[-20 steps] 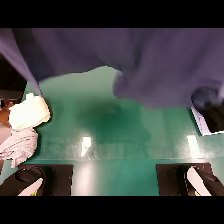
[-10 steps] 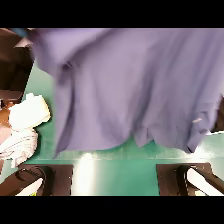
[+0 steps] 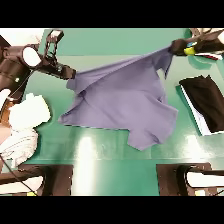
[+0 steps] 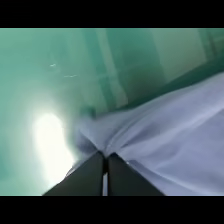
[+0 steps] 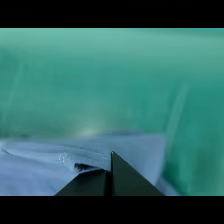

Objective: Fold the shirts.

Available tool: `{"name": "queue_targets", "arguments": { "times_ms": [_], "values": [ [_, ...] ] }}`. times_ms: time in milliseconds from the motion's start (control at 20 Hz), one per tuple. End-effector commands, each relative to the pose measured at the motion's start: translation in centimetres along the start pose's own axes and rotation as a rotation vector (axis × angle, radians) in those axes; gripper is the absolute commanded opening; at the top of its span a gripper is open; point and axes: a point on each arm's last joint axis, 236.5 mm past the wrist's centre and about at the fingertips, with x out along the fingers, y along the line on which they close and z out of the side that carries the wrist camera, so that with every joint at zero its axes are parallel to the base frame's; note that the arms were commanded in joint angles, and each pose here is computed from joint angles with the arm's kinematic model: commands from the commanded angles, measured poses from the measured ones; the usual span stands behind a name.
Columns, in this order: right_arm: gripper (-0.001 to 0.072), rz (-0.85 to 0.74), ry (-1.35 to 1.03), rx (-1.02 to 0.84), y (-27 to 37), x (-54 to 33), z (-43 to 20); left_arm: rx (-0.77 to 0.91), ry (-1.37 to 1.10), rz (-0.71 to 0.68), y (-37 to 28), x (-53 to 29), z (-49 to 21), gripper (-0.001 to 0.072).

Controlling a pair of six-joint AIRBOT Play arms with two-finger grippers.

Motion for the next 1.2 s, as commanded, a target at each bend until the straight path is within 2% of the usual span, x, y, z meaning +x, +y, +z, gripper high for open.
{"name": "queue_targets", "arguments": {
  "times_ms": [0, 50, 100, 250, 300, 350, 500, 600, 800, 1150],
  "values": [
    [0.0123, -0.013, 0.029, 0.013, -0.7, 5.1, -1.5, -0.118, 0.029, 0.011, 3.5, 3.0, -1.0, 0.0237],
    [0.0410, -0.020, 0.035, 0.021, -1.3, 5.3, -1.7, -0.130, 0.025, 0.020, 4.3, 2.8, -0.9, 0.0536],
    [0.0487, -0.013, 0.044, 0.038, -1.5, 5.1, -1.8, -0.141, 0.036, 0.028, 5.1, 2.3, -1.0, 0.0542],
    [0.0478, 0.000, 0.109, 0.075, -2.3, 2.4, -3.0, -0.141, 0.155, 0.030, 7.3, -0.2, -3.1, 0.0544],
    [0.0453, 0.005, 0.151, 0.053, -2.4, 1.2, -3.8, -0.141, 0.219, 0.018, 7.7, -1.2, -4.7, 0.0543],
    [0.0427, 0.014, 0.204, 0.020, -2.2, -0.1, -5.0, -0.146, 0.284, -0.009, 7.8, -1.8, -6.4, 0.0543],
    [0.0427, 0.043, 0.318, -0.028, -1.1, -3.0, -8.2, -0.221, 0.414, -0.127, 6.6, -1.8, -11.7, 0.0544],
    [0.0428, 0.052, 0.342, -0.042, -0.2, -4.0, -10.3, -0.239, 0.510, -0.151, 5.8, -0.9, -16.4, 0.0544],
    [0.0428, 0.048, 0.334, -0.032, 0.5, -5.1, -14.2, -0.275, 0.573, -0.163, 4.5, 0.2, -21.8, 0.0545],
    [0.0428, 0.039, 0.338, -0.016, 0.6, -7.0, -18.3, -0.276, 0.617, -0.202, 3.2, 1.2, -25.2, 0.0542]
  ]
}}
